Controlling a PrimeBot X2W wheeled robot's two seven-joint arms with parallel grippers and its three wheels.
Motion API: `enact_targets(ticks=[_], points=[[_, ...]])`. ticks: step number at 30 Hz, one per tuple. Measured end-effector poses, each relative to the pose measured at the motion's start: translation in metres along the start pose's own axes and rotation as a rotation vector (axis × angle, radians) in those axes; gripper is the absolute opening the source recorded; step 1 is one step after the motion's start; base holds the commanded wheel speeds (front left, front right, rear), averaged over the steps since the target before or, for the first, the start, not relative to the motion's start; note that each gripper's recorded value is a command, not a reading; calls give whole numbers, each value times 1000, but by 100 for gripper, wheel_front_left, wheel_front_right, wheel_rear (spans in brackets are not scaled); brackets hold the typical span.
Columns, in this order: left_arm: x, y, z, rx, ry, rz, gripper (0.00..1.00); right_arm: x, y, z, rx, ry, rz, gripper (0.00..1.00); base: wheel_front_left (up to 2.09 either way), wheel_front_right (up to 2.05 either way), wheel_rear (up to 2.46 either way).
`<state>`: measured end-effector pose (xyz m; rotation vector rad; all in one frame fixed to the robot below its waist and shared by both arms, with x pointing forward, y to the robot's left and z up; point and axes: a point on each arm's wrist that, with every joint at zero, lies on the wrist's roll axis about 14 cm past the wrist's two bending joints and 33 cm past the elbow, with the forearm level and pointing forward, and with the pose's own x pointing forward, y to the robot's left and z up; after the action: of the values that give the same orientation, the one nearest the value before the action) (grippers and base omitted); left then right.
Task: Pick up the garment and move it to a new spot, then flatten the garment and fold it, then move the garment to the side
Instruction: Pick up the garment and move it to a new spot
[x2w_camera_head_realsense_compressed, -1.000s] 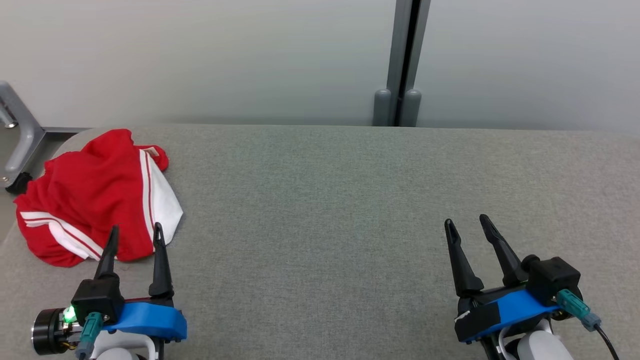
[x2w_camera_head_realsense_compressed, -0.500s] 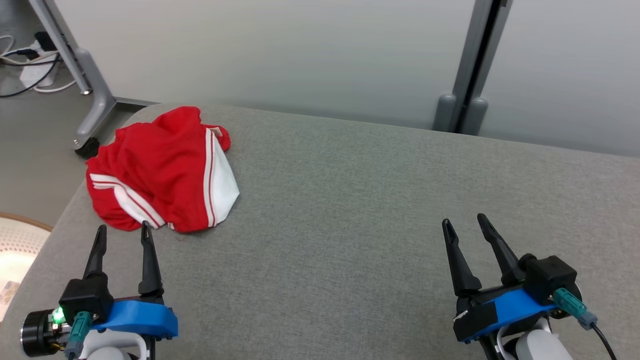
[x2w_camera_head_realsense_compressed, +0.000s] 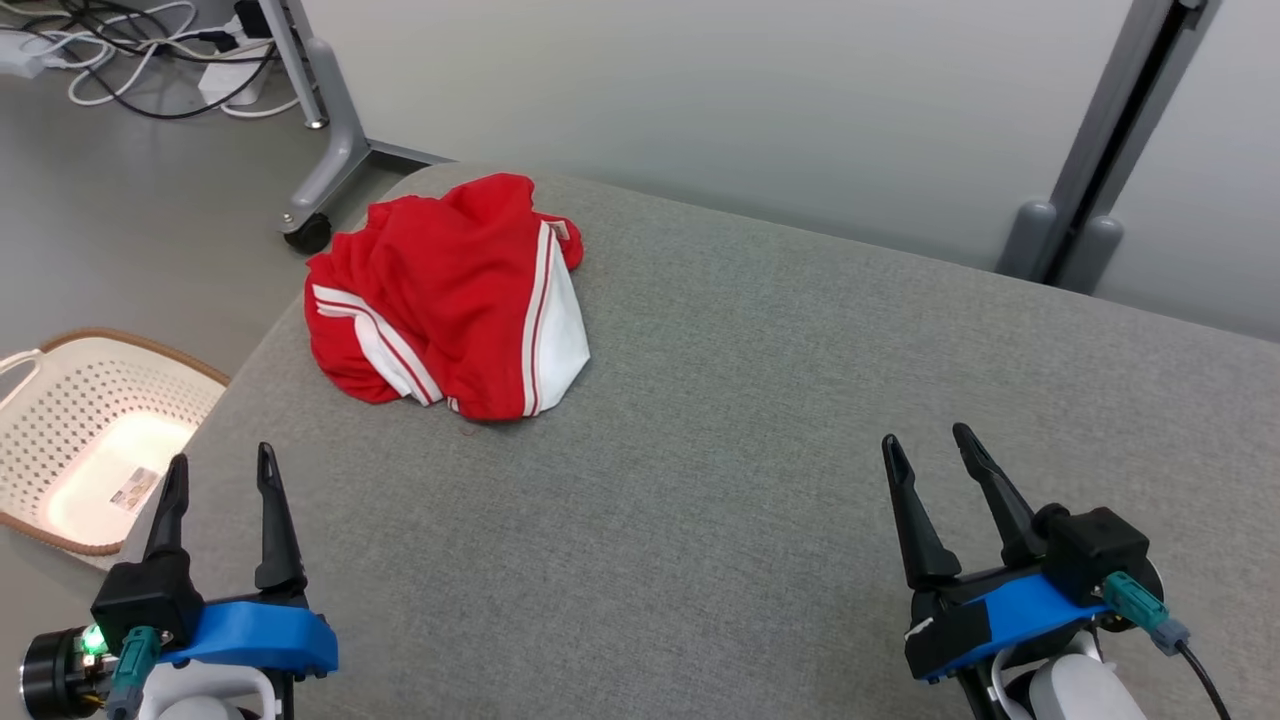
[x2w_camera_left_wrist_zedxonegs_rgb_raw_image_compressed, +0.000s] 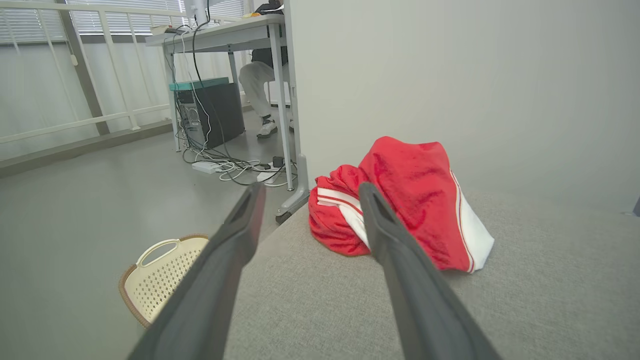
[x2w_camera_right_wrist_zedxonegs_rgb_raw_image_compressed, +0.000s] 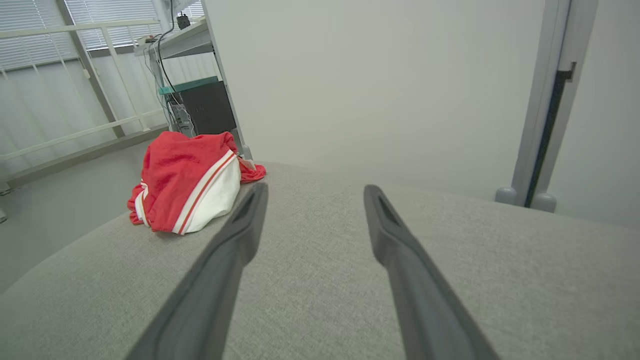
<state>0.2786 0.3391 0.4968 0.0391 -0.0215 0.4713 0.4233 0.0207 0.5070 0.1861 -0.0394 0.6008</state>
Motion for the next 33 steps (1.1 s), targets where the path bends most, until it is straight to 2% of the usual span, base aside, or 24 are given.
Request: enact_targets(ticks=[5,14,25,33], points=[[-5,13,0,1,3,35,100,5,10,-7,8,18,30,100,0,0,0],[6,13,2,10,-1,29,100,9,4,-12,12,28,21,100,0,0,0],[84,2,50,67,-128,-41,100,9,-44,-17,-17,26,-87,100,0,0,0],[160,-36,61,94,-168,-143,100,0,-98,-25,-85,31,-205,100,0,0,0]])
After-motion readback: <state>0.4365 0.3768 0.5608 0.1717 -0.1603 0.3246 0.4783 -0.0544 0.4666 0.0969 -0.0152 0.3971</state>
